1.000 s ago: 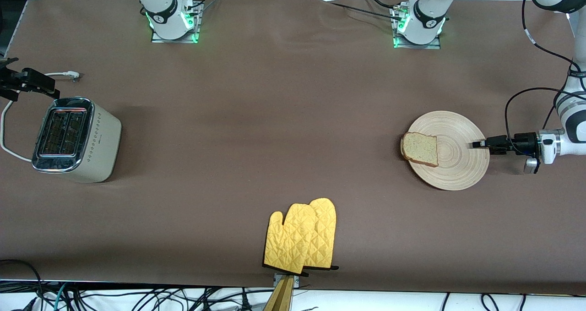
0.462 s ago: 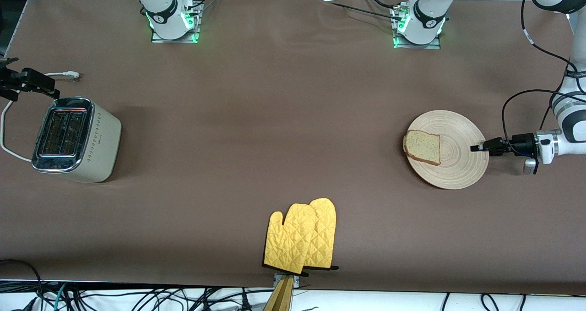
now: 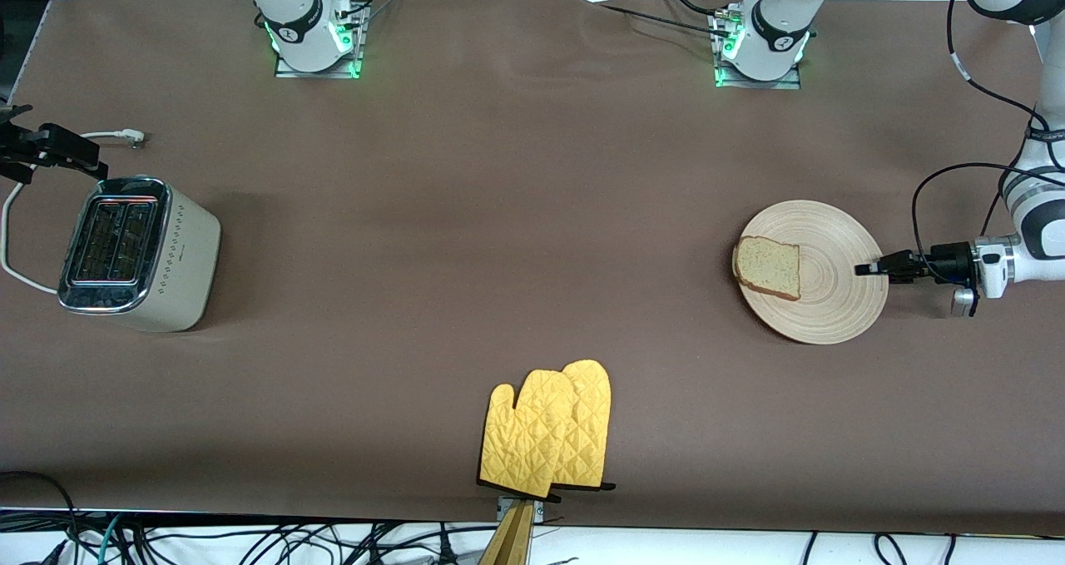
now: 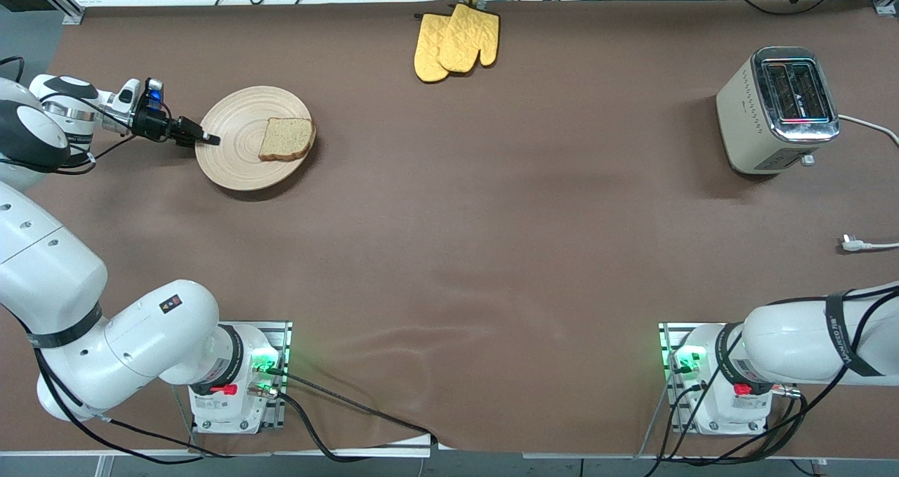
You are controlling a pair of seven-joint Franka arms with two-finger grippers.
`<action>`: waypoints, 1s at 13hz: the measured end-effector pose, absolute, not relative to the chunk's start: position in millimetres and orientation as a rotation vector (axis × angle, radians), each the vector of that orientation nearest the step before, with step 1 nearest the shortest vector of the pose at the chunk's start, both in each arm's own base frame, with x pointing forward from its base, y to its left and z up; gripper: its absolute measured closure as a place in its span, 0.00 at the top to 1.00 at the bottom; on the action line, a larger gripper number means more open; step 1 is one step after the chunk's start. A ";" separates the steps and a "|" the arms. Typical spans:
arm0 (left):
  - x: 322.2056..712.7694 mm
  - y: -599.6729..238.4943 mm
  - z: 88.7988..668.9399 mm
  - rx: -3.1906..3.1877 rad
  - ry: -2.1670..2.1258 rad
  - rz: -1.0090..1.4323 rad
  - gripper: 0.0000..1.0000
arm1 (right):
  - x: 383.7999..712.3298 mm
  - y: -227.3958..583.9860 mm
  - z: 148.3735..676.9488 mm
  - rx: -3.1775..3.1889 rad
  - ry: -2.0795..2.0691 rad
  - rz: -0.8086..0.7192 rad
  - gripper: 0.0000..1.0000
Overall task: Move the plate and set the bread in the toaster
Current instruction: 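Grip the plate rim with the left gripper and start pulling it, then slide the wooden plate with the left gripper toward the table middle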
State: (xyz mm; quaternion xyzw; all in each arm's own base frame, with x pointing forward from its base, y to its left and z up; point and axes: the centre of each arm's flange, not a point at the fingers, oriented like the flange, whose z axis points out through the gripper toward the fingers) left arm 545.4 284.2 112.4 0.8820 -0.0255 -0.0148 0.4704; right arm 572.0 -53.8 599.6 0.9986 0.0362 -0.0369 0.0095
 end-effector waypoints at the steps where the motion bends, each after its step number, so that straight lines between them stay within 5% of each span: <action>1: 547.7 280.6 112.6 2.159 -0.067 -0.035 0.13 | 572.1 -53.9 599.6 3.118 0.113 -0.116 1.00; 13: 602.0 173.8 145.7 1.986 -0.024 -0.085 0.13 | 572.0 -55.7 599.4 3.118 0.108 -0.116 1.00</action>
